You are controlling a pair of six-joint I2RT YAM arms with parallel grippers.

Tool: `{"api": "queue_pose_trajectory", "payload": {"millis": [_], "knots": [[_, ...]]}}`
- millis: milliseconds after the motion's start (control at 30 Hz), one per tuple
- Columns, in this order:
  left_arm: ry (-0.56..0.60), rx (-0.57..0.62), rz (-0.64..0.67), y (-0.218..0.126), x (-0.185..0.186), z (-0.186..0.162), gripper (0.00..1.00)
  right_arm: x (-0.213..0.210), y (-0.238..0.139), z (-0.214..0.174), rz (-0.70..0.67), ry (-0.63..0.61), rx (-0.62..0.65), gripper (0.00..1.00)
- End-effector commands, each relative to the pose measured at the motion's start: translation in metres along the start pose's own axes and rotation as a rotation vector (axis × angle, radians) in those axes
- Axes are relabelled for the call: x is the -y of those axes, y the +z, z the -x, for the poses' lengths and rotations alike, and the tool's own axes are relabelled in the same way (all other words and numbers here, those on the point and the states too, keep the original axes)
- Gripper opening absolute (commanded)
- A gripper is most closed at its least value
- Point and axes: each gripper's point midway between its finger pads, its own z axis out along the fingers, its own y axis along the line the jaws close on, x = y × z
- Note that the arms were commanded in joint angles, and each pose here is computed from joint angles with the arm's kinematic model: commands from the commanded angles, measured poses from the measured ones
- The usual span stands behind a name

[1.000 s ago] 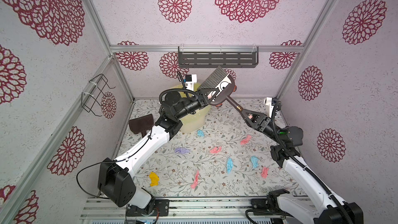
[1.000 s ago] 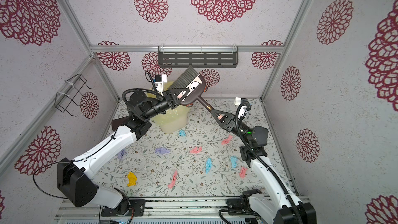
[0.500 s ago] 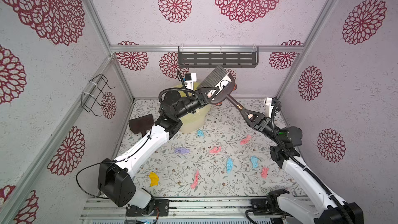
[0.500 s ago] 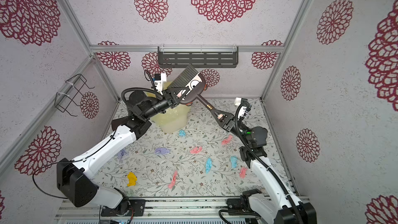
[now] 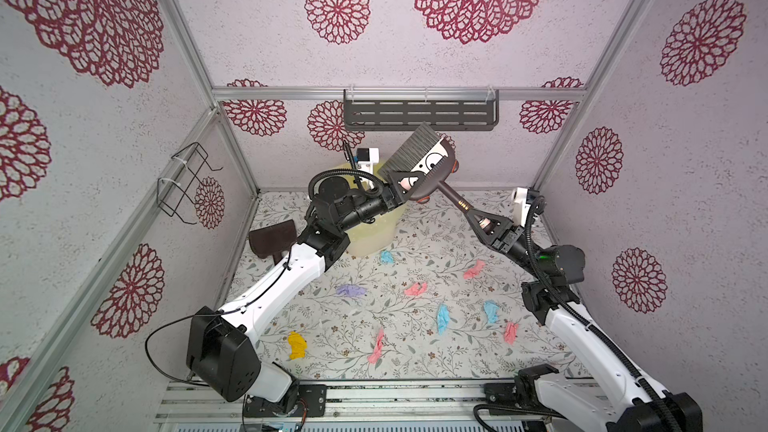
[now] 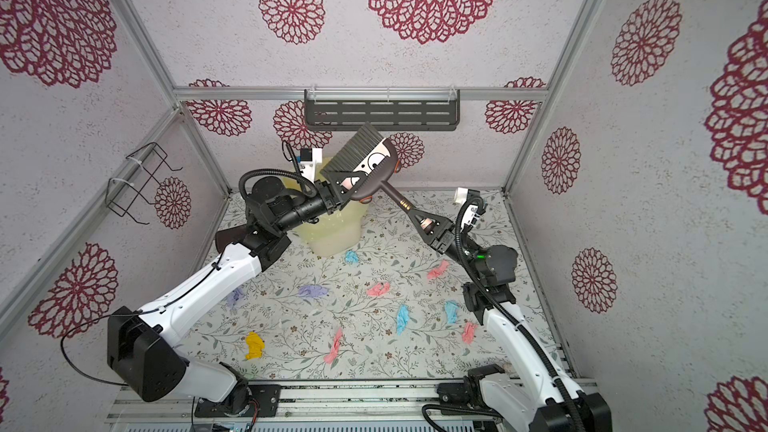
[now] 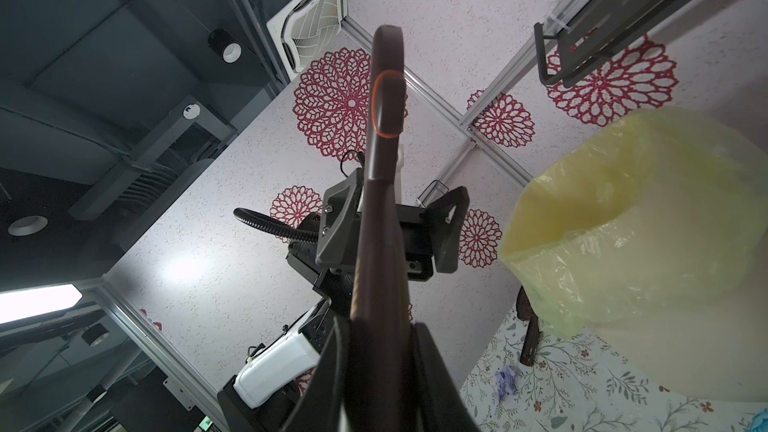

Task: Sweep away the paper scraps from the table
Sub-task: 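Release the bristles and lower the left gripper toward the dustpan while right lowers brush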

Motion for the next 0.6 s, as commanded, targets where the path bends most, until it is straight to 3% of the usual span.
{"api": "queue_pose_trajectory", "payload": {"millis": [0, 200, 300, 400, 567], "knots": [[0.074, 0.063, 0.027, -0.027, 0.016, 0.018, 0.97, -0.043, -0.006, 0.021, 0.074, -0.138, 0.075, 0.0], [0.156, 0.075, 0.222, -0.078, 0.008, 0.019, 0.97, -0.027, -0.016, 0.034, -0.067, -0.196, 0.076, 0.0], [0.166, 0.054, 0.387, -0.111, -0.015, 0.01, 0.97, -0.018, -0.02, 0.036, -0.203, -0.268, 0.034, 0.0], [0.152, 0.063, 0.676, -0.164, -0.061, 0.004, 0.97, -0.015, -0.027, 0.036, -0.326, -0.354, -0.01, 0.0], [0.029, 0.086, 1.111, -0.269, -0.142, -0.013, 0.97, -0.019, -0.038, 0.037, -0.408, -0.413, -0.039, 0.0]]}}
